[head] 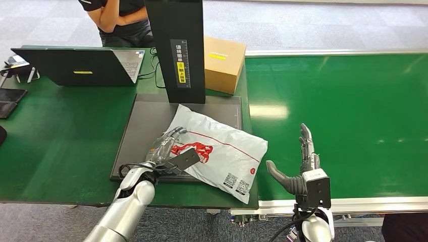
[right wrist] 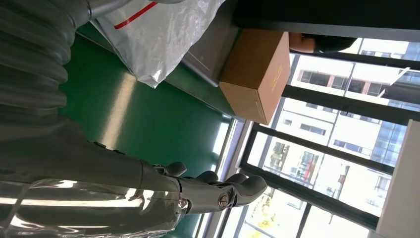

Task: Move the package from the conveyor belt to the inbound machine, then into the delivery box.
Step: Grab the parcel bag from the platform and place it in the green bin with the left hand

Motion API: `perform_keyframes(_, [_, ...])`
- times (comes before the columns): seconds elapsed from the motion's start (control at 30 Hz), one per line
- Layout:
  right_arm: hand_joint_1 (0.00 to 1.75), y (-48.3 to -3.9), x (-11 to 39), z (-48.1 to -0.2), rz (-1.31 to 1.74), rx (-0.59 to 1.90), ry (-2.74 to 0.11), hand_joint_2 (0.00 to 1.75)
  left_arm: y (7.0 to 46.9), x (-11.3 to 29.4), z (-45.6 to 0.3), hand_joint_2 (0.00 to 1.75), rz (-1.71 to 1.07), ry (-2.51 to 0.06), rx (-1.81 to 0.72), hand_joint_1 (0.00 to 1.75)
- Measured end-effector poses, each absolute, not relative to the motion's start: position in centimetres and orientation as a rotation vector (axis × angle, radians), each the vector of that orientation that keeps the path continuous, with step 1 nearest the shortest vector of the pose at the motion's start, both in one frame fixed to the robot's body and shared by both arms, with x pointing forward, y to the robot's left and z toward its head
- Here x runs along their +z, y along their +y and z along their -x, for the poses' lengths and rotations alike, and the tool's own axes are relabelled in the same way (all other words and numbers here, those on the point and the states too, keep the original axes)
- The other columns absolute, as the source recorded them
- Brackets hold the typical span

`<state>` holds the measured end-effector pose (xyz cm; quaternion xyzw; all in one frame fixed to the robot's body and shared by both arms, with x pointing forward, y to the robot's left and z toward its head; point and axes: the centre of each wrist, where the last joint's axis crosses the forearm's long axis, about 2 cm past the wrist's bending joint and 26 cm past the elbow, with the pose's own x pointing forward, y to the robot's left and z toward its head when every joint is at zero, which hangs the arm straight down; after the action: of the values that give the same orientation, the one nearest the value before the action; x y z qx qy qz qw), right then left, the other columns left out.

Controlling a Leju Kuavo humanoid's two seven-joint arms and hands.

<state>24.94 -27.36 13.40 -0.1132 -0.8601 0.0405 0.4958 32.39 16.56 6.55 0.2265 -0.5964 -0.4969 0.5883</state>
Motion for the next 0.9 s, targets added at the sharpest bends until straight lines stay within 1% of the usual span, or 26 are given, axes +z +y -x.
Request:
perform_keyframes(0.4, [0.0,-27.34,13.39,-24.79,0.275,0.096,-2.083,1.75,16.65,6.29,-32.48,1.75,-0.521,-1.375,-1.151,0.51])
perform_keyframes(0.43, [0.0,-27.34,13.38,-24.79,0.275,0.096,-2.083,1.75,16.64,6.29,-32.48,1.75,-0.52,-1.374,-1.151,0.75])
perform_keyframes(0.53, [0.0,-27.33,13.37,-24.78,0.275,0.095,-2.082,1.75,16.63,6.26,-32.49,1.75,-0.519,-1.373,-1.151,1.68])
perform_keyframes(0.57, [0.0,-27.33,13.36,-24.76,0.275,0.095,-2.082,1.75,16.64,6.24,-32.48,1.75,-0.517,-1.373,-1.15,1.75])
perform_keyframes(0.7, [0.0,-27.35,13.21,-24.6,0.273,0.09,-2.072,1.75,16.66,6.13,-32.39,1.75,-0.494,-1.403,-1.14,1.75])
perform_keyframes(0.9, [0.0,-27.57,12.96,-24.35,0.221,0.026,-2.062,1.75,16.54,5.62,-31.67,1.75,-0.415,-1.546,-1.17,1.75])
